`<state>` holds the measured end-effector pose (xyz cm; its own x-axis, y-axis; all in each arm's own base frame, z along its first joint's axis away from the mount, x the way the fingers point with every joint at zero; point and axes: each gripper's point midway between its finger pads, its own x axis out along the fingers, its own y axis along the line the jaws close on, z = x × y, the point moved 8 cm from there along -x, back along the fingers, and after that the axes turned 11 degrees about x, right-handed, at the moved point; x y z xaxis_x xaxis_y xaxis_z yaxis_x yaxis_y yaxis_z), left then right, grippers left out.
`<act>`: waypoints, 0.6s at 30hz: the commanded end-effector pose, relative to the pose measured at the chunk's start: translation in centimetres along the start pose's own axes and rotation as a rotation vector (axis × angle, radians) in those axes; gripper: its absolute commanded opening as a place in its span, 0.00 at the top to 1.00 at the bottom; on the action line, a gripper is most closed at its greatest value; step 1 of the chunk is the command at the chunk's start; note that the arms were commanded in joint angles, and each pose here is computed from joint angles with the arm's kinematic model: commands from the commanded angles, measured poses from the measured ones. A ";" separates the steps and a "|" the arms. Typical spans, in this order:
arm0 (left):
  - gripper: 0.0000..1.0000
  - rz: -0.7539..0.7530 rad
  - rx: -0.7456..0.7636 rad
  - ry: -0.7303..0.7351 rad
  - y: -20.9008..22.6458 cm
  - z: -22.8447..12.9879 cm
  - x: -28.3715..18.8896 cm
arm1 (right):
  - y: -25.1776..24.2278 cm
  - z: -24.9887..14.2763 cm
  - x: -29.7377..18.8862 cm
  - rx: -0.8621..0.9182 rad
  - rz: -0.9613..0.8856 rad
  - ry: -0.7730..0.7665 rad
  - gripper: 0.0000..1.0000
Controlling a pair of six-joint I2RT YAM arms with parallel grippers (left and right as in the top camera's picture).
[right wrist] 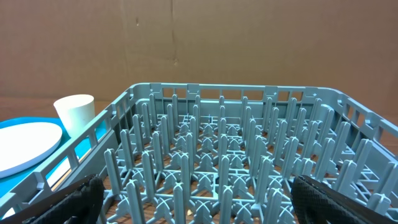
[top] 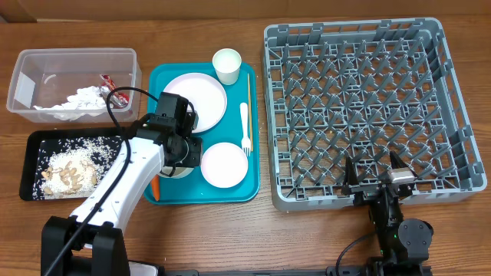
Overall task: Sort waste into correct bins and load items into the dishwasher rack
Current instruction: 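Carry the empty bowl back and set it on the teal tray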
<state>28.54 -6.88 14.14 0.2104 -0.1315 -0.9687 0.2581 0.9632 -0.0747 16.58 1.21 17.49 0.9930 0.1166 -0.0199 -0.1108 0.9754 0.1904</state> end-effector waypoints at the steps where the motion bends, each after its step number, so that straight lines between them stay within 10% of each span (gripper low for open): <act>1: 0.73 -0.004 0.000 0.015 -0.2 -0.4 0.4 | -0.1 -0.2 0.0 -0.004 -0.002 -0.004 0.00; 18: 0.63 -0.048 0.013 -0.086 -1.0 3.7 -4.8 | -0.1 -0.2 0.0 -0.004 -0.002 -0.003 0.00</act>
<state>29.97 -7.27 17.86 0.2467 -0.1486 -0.9576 0.2640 0.9611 -0.0811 16.58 1.20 17.48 0.9930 0.1162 -0.0202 -0.1103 0.9754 0.1909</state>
